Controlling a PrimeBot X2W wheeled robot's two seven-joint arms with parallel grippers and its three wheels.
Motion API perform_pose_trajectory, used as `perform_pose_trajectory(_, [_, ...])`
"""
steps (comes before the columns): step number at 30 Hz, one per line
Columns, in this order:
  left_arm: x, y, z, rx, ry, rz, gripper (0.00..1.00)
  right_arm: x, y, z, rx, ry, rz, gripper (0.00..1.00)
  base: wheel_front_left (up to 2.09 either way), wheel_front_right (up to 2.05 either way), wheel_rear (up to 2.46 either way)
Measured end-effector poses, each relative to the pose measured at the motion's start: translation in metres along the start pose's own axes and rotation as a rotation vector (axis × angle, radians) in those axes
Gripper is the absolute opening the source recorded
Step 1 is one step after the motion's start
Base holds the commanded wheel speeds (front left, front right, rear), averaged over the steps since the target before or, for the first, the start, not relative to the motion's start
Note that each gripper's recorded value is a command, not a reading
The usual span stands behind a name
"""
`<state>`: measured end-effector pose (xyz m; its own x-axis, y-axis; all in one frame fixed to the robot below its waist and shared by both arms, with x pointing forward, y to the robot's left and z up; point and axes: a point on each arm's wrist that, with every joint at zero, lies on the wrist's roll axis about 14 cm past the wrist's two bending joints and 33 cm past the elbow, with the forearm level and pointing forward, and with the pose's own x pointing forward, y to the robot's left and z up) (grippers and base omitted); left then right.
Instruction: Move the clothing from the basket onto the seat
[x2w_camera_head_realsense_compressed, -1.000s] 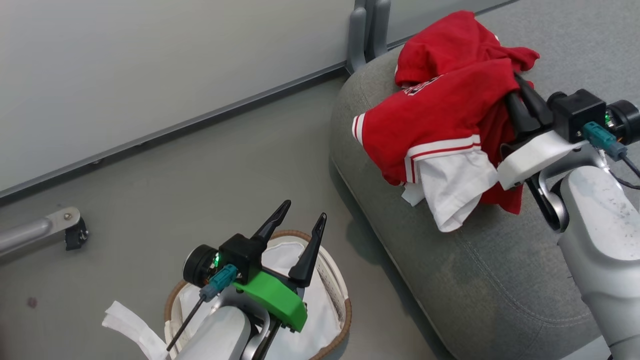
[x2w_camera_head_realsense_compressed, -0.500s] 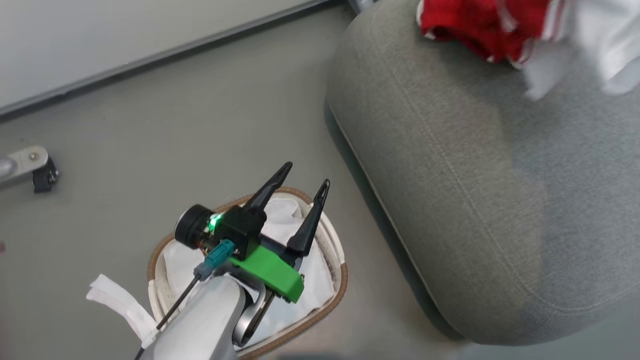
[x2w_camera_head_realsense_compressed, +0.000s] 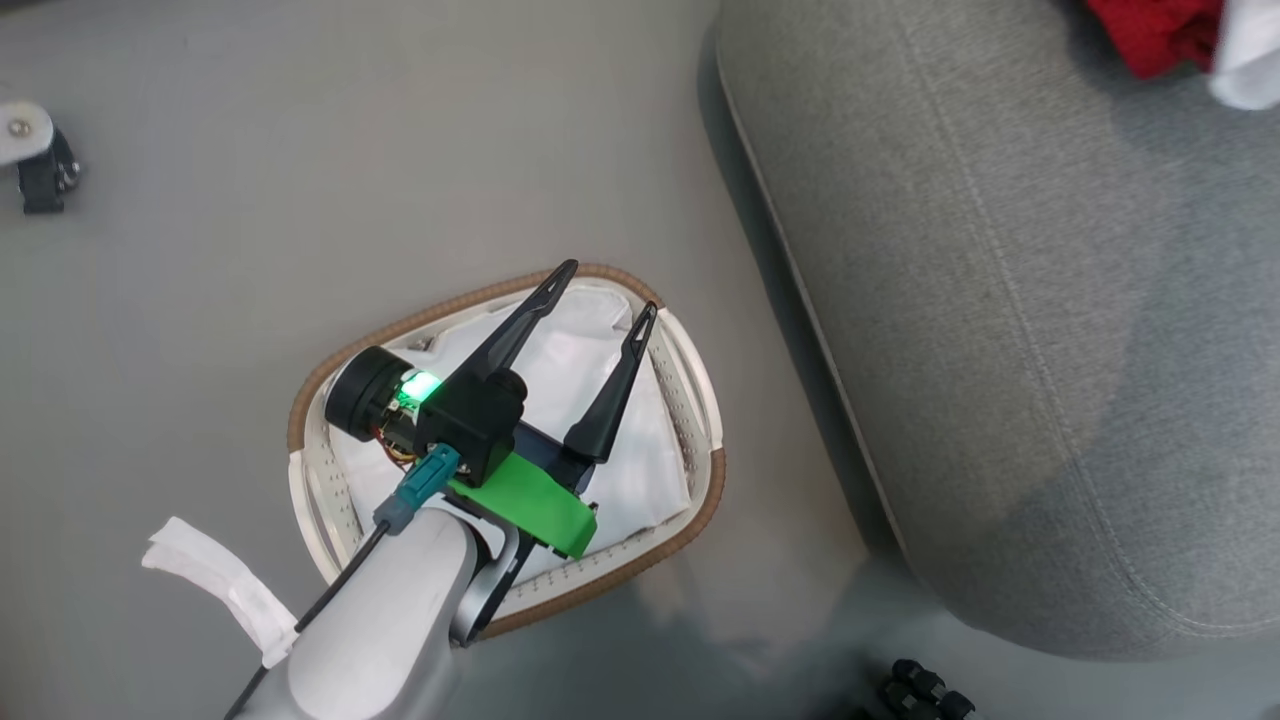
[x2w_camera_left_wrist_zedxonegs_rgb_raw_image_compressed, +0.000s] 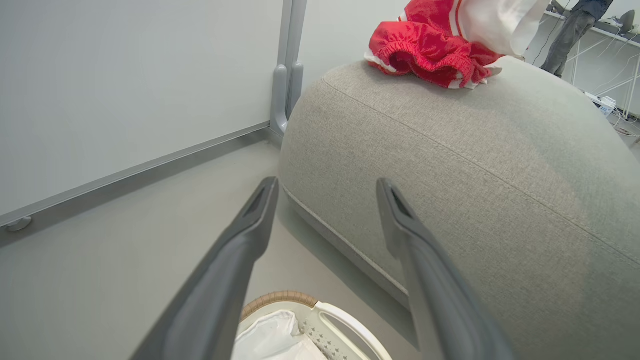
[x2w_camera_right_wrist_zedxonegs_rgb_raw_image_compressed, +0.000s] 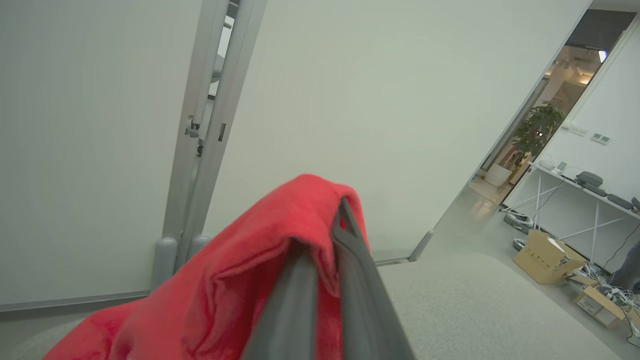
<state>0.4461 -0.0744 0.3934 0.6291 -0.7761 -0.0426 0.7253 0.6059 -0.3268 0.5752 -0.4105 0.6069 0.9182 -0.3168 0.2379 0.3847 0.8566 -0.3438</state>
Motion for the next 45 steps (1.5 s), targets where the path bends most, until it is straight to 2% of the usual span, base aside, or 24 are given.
perform_pose_trajectory(4, [-0.003, 0.014, -0.016, -0.025, 0.027, 0.034, 1.00, -0.023, 0.032, -0.067, 0.012, 0.151, 0.044, 0.00, 0.00, 0.00, 0.00])
perform_pose_trajectory(7, [-0.006, 0.022, -0.024, -0.035, 0.039, 0.055, 1.00, -0.043, 0.053, -0.103, 0.023, 0.237, 0.075, 0.00, 0.00, 0.00, 0.00])
perform_pose_trajectory(12, [-0.008, 0.027, -0.025, -0.034, 0.044, 0.068, 1.00, -0.063, 0.065, -0.126, 0.030, 0.298, 0.098, 0.00, 0.00, 0.00, 0.00])
perform_pose_trajectory(14, [-0.008, 0.026, -0.023, -0.029, 0.040, 0.066, 1.00, -0.065, 0.064, -0.120, 0.027, 0.281, 0.096, 0.22, 0.00, 0.00, 0.00])
perform_pose_trajectory(15, [-0.008, 0.025, -0.022, -0.026, 0.038, 0.064, 1.00, -0.065, 0.062, -0.116, 0.020, 0.272, 0.096, 0.47, 0.00, 0.00, 0.00])
perform_pose_trajectory(16, [-0.007, 0.025, -0.020, -0.023, 0.035, 0.064, 1.00, -0.067, 0.061, -0.112, 0.013, 0.261, 0.099, 0.92, 0.00, 0.00, 0.00])
perform_pose_trajectory(17, [-0.007, 0.025, -0.017, -0.017, 0.028, 0.065, 1.00, -0.069, 0.061, -0.110, 0.008, 0.256, 0.102, 1.00, 0.00, 0.00, 0.00])
perform_pose_trajectory(25, [-0.009, 0.023, 0.011, 0.003, -0.031, 0.094, 1.00, -0.095, 0.066, -0.097, -0.026, 0.245, 0.153, 1.00, 0.00, 0.00, 0.00])
perform_pose_trajectory(30, [-0.019, 0.027, 0.029, 0.006, -0.065, 0.147, 1.00, -0.106, 0.069, -0.083, 0.001, 0.227, 0.173, 1.00, 0.00, 0.00, 0.00])
perform_pose_trajectory(36, [-0.041, 0.037, 0.061, 0.028, -0.130, 0.244, 1.00, -0.109, 0.075, -0.046, 0.053, 0.153, 0.198, 1.00, 0.00, 0.00, 0.00])
perform_pose_trajectory(45, [-0.106, 0.061, 0.104, 0.052, -0.239, 0.464, 1.00, -0.140, 0.119, -0.001, 0.219, 0.092, 0.285, 1.00, 0.00, 0.00, 0.00])
